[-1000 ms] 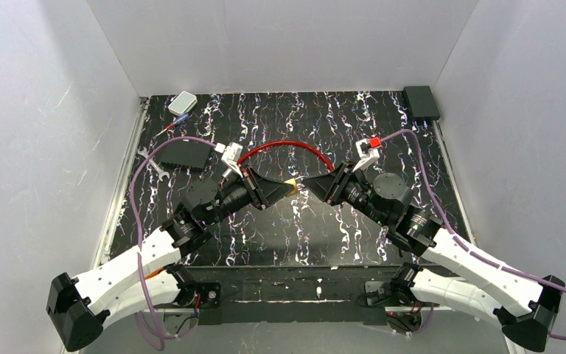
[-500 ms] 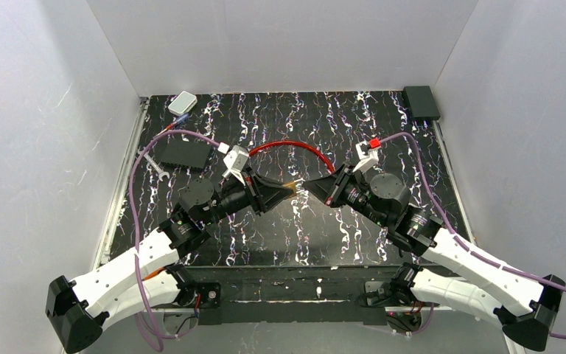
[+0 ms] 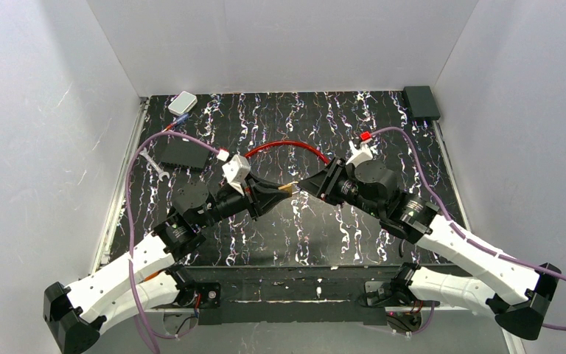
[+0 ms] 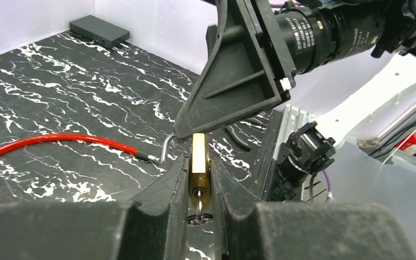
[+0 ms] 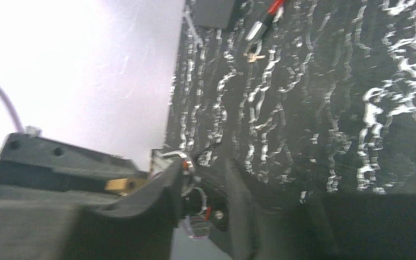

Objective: Unlock with the key

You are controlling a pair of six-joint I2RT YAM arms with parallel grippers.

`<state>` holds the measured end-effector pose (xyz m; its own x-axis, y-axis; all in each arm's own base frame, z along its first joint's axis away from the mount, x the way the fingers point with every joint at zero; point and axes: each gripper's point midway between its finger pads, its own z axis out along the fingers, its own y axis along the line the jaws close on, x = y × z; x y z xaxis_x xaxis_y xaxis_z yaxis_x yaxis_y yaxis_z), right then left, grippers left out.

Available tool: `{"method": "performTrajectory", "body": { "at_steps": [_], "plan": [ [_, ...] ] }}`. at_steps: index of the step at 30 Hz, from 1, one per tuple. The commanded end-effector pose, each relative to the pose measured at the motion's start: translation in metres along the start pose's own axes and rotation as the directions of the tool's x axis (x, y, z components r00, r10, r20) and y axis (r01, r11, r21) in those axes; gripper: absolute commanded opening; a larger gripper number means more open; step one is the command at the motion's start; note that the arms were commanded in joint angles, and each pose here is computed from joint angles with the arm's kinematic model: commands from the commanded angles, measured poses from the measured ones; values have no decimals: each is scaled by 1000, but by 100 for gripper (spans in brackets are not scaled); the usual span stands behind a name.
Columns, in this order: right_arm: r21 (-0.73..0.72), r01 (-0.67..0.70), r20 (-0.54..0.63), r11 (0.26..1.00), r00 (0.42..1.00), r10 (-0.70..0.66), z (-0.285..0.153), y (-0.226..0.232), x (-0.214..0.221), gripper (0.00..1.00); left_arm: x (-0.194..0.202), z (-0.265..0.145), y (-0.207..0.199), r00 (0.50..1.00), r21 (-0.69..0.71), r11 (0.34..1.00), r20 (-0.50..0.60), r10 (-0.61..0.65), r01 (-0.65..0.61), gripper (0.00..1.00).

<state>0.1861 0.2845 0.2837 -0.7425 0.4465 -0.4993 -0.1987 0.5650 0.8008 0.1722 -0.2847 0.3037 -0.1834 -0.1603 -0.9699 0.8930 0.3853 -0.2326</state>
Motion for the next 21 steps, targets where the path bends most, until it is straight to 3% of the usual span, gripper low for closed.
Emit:
{"method": "performTrajectory", "body": {
  "at_steps": [1, 6, 9, 15, 21],
  "plan": [
    [5, 5, 83, 1000, 997, -5, -10, 7, -21, 68, -12, -8, -2, 995, 6, 995, 23, 100, -100, 0],
    [-18, 64, 207, 998, 976, -59, -28, 19, -51, 76, -9, -12, -1, 996, -5, 996, 11, 86, -85, 0],
    [-70, 141, 258, 988, 959, -119, -38, 35, -63, 76, -7, -14, -4, 998, 4, 998, 9, 60, -60, 0],
    [-107, 227, 308, 968, 933, -185, -35, 46, -71, 59, -10, -14, -17, 1000, 59, 998, 3, 22, -22, 0],
    [-189, 267, 159, 945, 958, -239, -14, 68, -45, 46, -14, -15, -27, 1000, 108, 994, -1, 10, -10, 0]
  ]
}}
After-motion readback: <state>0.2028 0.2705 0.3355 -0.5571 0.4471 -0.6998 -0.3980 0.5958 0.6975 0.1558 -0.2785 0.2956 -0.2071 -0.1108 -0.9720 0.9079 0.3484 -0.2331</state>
